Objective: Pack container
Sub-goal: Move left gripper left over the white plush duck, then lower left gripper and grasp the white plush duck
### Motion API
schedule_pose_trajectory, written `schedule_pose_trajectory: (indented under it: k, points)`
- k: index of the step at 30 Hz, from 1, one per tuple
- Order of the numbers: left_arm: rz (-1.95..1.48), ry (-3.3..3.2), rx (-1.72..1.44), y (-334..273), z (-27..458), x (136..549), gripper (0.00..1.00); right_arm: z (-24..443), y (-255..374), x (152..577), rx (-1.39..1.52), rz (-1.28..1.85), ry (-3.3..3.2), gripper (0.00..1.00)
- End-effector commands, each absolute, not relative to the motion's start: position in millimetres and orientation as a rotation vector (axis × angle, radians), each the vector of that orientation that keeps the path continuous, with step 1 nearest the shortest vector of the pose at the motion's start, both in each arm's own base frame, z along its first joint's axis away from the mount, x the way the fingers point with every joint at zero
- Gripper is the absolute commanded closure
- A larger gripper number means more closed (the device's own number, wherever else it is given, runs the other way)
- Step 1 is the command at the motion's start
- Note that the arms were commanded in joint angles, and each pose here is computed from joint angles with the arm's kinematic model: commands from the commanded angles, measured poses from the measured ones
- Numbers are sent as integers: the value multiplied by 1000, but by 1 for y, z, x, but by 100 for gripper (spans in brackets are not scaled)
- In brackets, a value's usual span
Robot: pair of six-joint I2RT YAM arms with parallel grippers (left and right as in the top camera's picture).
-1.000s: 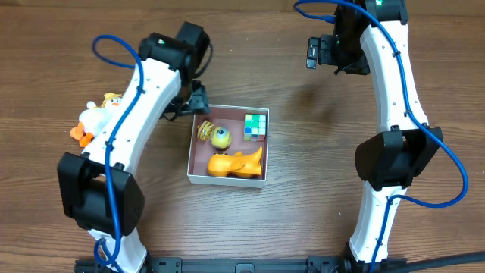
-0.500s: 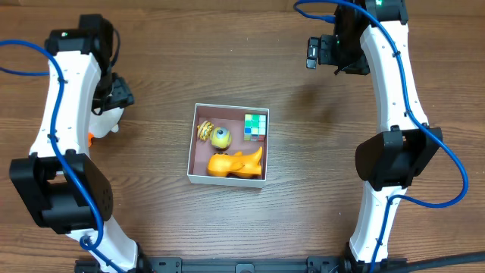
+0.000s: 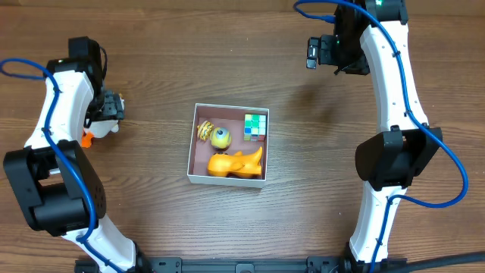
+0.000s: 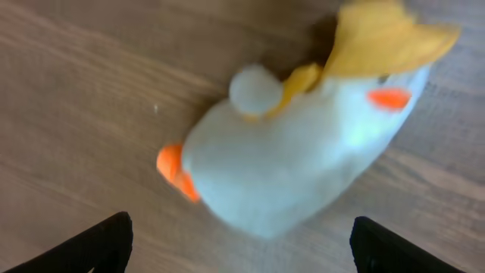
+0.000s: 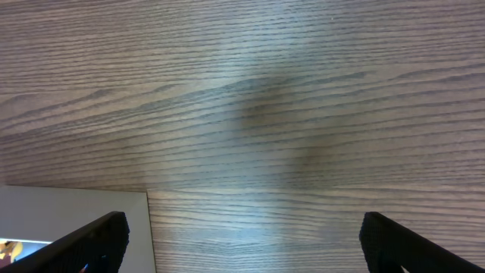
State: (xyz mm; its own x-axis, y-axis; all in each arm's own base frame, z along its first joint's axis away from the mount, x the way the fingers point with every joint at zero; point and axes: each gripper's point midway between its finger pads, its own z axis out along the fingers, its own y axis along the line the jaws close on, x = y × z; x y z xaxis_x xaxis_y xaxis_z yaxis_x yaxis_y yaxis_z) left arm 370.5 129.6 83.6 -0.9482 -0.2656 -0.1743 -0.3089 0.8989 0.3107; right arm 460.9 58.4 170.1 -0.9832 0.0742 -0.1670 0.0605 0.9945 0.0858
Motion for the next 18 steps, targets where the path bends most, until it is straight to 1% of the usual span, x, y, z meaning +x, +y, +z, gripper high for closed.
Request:
schedule_pose_trajectory:
  k: [1, 3, 5, 7, 8, 9, 14, 15, 18]
  points:
    - [496, 2914, -332, 131, 85, 382, 9, 180, 57, 465, 110, 109, 2930, 0]
    - [474, 2896, -282, 129, 86, 390, 9, 180, 57, 465, 110, 109, 2930, 0]
    - [460, 2888, -265, 128, 86, 393, 12, 180, 57, 465, 110, 109, 2930, 0]
    - [460, 2891, -267, 128, 85, 392, 18, 180, 57, 465, 110, 109, 2930, 0]
    - [459, 2896, -271, 127, 83, 391, 24, 180, 57, 465, 110, 109, 2930, 0]
    - [458, 2903, -272, 127, 81, 389, 27, 180, 57, 465, 110, 109, 2930, 0]
    - [454, 2936, -303, 125, 60, 375, 22, 180, 57, 465, 110, 109, 2930, 0]
    - [455, 2944, -301, 124, 50, 370, 19, 180, 57, 465, 110, 109, 2930, 0]
    - [454, 2952, -301, 122, 38, 364, 20, 180, 57, 465, 110, 109, 2930, 0]
